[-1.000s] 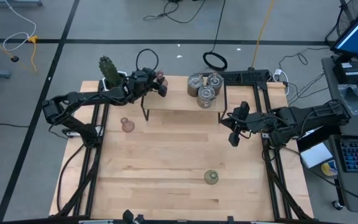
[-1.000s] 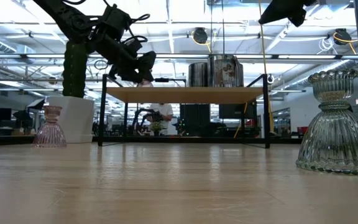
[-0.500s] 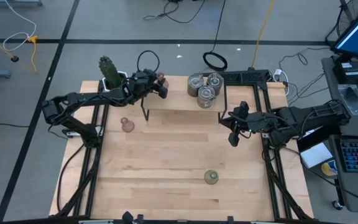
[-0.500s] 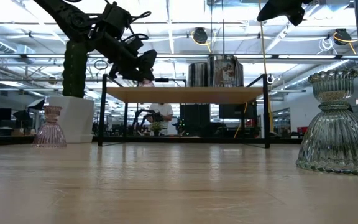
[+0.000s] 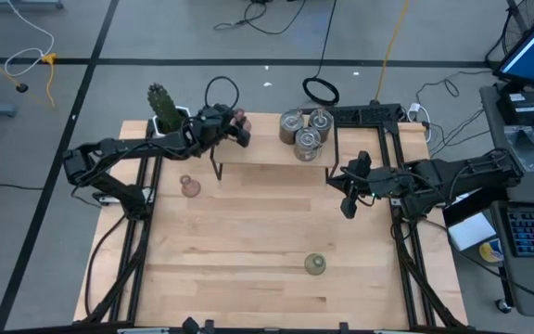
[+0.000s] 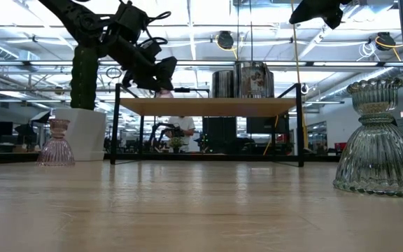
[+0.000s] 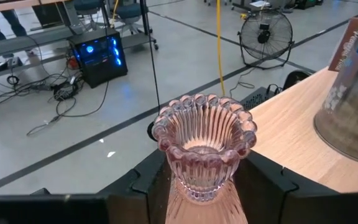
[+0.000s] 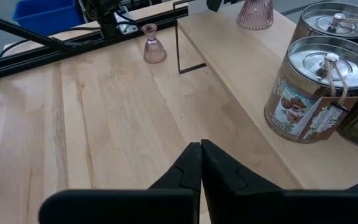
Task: Pick & Place candle stick holders
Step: Put the right purple glass candle holder on the shelf
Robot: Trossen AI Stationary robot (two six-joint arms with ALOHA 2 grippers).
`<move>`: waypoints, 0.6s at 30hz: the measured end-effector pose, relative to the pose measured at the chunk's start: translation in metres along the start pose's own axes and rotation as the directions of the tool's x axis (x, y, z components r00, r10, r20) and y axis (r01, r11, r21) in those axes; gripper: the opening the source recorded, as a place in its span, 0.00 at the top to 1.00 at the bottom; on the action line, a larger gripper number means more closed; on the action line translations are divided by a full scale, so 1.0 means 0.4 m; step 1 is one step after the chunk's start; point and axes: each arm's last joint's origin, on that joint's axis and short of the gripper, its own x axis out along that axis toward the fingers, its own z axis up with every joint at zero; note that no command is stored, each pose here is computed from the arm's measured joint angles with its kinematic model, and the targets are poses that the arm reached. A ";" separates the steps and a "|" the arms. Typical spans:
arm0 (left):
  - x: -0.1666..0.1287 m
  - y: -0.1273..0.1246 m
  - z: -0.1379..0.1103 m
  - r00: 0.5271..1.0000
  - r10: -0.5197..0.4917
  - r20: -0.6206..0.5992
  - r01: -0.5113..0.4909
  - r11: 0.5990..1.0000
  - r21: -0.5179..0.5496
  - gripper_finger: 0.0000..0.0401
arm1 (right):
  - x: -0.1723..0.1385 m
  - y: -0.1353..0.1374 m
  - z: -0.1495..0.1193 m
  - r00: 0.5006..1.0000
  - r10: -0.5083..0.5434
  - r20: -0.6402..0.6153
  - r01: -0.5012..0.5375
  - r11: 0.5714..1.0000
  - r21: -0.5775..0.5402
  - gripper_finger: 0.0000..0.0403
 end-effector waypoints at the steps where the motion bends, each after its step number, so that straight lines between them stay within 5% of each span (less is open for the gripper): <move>1: 0.000 0.000 0.000 1.000 -0.001 0.000 0.001 1.000 0.003 0.60 | 0.000 0.000 0.000 1.000 0.000 0.000 0.000 1.000 0.000 1.00; 18: -0.024 0.008 0.016 0.999 0.033 0.009 -0.033 0.999 0.025 0.46 | 0.000 0.000 0.000 1.000 0.000 0.000 0.000 1.000 -0.001 1.00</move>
